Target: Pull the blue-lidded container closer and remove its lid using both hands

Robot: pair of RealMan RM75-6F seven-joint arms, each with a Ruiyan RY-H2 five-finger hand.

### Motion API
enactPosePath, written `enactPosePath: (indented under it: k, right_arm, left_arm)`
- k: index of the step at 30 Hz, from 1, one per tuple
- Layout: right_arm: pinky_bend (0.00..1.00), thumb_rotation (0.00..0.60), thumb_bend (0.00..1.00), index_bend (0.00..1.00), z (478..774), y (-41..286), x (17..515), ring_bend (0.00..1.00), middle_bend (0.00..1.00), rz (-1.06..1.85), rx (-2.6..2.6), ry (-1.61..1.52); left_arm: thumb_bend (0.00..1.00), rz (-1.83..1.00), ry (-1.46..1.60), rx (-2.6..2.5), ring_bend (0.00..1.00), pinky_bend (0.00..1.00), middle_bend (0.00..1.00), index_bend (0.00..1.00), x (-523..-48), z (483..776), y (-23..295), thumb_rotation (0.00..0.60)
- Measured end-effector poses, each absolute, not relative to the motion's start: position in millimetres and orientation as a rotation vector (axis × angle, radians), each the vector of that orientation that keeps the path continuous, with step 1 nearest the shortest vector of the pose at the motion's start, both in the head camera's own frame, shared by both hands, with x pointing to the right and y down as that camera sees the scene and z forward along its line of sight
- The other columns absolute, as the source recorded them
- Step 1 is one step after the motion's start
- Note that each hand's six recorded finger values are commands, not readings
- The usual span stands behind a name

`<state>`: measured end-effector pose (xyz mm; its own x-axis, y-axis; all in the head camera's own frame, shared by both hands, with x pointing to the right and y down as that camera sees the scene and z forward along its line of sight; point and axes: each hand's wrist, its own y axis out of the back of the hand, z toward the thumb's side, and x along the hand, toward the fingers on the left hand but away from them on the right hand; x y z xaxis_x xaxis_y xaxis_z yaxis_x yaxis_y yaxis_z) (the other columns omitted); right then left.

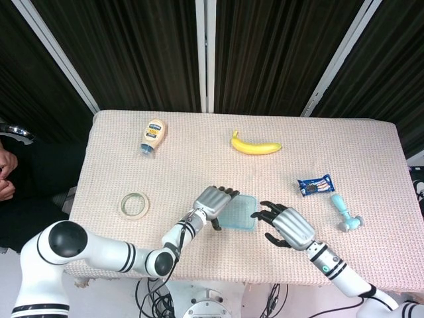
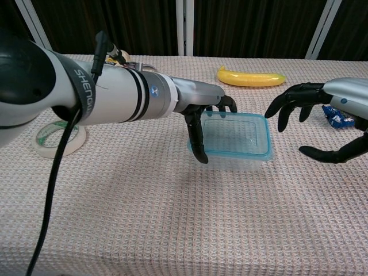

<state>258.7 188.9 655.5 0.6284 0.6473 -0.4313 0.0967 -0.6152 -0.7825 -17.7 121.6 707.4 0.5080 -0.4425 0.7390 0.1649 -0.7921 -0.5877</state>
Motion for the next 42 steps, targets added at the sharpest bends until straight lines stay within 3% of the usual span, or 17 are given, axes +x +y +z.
enactPosePath:
  k: [9,24,42]
  right_arm:
    - [0.29,0.600,0.06,0.33,681.4,192.2,232.2,0.15,0.36,0.819,-1.948,-0.557]
    - [0.29,0.600,0.06,0.39,697.7,192.3,223.2,0.15,0.37,0.758,-1.874,-0.597]
    - [0.29,0.600,0.08,0.43,697.5,187.2,216.5,0.16,0.39,0.727,-1.870,-0.617]
  left_arm:
    - [0.00,-1.292,0.223,-2.121,0.19,0.27,0.29,0.22,-16.8,707.3,120.9,0.600]
    - [0.00,-1.290,0.212,-2.111,0.19,0.26,0.29,0.22,-13.1,707.4,120.6,0.600]
    - [0.00,-1.286,0.211,-2.114,0.19,0.26,0.29,0.22,-13.0,707.0,123.4,0.600]
